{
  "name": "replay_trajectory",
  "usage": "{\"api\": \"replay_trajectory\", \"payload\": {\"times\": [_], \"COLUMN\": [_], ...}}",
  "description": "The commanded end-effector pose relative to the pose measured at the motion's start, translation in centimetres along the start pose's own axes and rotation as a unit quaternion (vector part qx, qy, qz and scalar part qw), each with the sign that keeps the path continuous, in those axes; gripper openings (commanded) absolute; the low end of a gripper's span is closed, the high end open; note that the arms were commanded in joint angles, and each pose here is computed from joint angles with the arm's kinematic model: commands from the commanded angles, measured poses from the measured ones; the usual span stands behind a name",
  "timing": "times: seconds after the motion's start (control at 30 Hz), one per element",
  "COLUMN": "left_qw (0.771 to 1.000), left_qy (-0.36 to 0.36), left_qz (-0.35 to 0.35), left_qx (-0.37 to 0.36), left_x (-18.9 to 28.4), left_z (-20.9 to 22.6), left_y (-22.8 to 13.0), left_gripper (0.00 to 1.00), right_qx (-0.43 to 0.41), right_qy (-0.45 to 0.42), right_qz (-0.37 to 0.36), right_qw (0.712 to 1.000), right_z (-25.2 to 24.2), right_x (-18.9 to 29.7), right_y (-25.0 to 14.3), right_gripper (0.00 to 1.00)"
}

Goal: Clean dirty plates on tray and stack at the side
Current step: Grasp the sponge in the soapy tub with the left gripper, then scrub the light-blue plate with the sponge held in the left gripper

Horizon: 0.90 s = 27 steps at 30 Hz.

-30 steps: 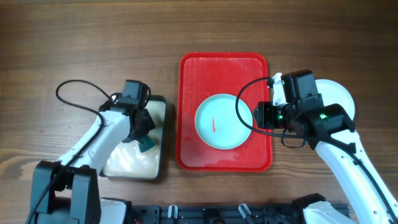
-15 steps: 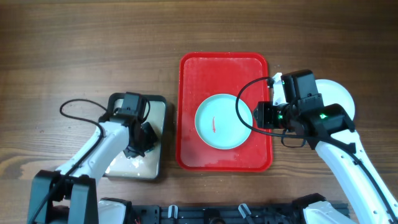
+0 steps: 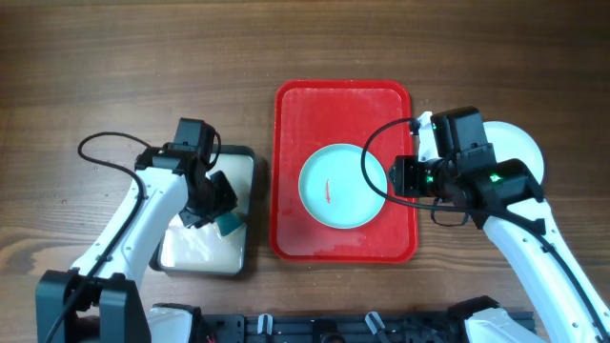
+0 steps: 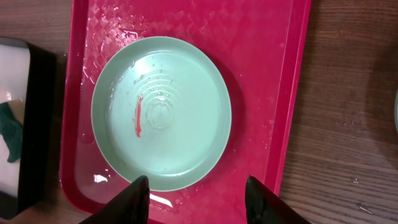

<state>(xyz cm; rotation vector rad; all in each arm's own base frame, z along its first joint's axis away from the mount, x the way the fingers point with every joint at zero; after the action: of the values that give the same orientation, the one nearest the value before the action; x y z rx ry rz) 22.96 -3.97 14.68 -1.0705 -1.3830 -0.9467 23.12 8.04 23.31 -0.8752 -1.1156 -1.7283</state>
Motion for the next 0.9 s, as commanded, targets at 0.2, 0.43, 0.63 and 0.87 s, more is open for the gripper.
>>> {"api": "replay_trajectory", "payload": {"times": [0.2, 0.43, 0.63, 0.87], "left_qw": [0.997, 0.999, 0.998, 0.989], "left_qy": [0.029, 0.013, 0.006, -0.077], "left_qz": [-0.022, -0.036, -0.056, -0.071], "left_qx": [0.07, 0.025, -0.033, -0.105], "left_x": [-5.4, -1.5, 3.9, 5.3], "left_z": [2.0, 0.5, -1.1, -4.5], "left_y": [-1.8, 0.4, 2.3, 2.4], "left_gripper": [0.04, 0.04, 0.04, 0.04], "right_qx": [-0.001, 0.011, 0.001, -0.012], "right_qy": [0.002, 0.002, -0.016, 0.001], "right_qz": [-0.003, -0.004, 0.036, 0.117], "right_qw": [1.0, 1.0, 0.999, 0.993], "right_z": [0.1, 0.1, -0.2, -0.5], "right_x": [0.1, 0.0, -2.7, -9.4], "right_y": [0.3, 0.3, 0.7, 1.2], "right_gripper": [0.53, 0.55, 0.5, 0.41]}}
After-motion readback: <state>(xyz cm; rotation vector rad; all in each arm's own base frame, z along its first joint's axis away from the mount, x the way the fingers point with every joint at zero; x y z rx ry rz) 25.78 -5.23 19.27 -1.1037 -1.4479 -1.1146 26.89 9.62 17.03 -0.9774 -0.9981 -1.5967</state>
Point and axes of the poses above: each gripper's point midway between its finger pads, its own x axis back along the fingers, its own z axis along the line the jaws close on, y = z × x, the point moved 10 cm from there along x, back along the fingers, and after that the axes turned 13 degrees about -x, right-handed, at the moved point
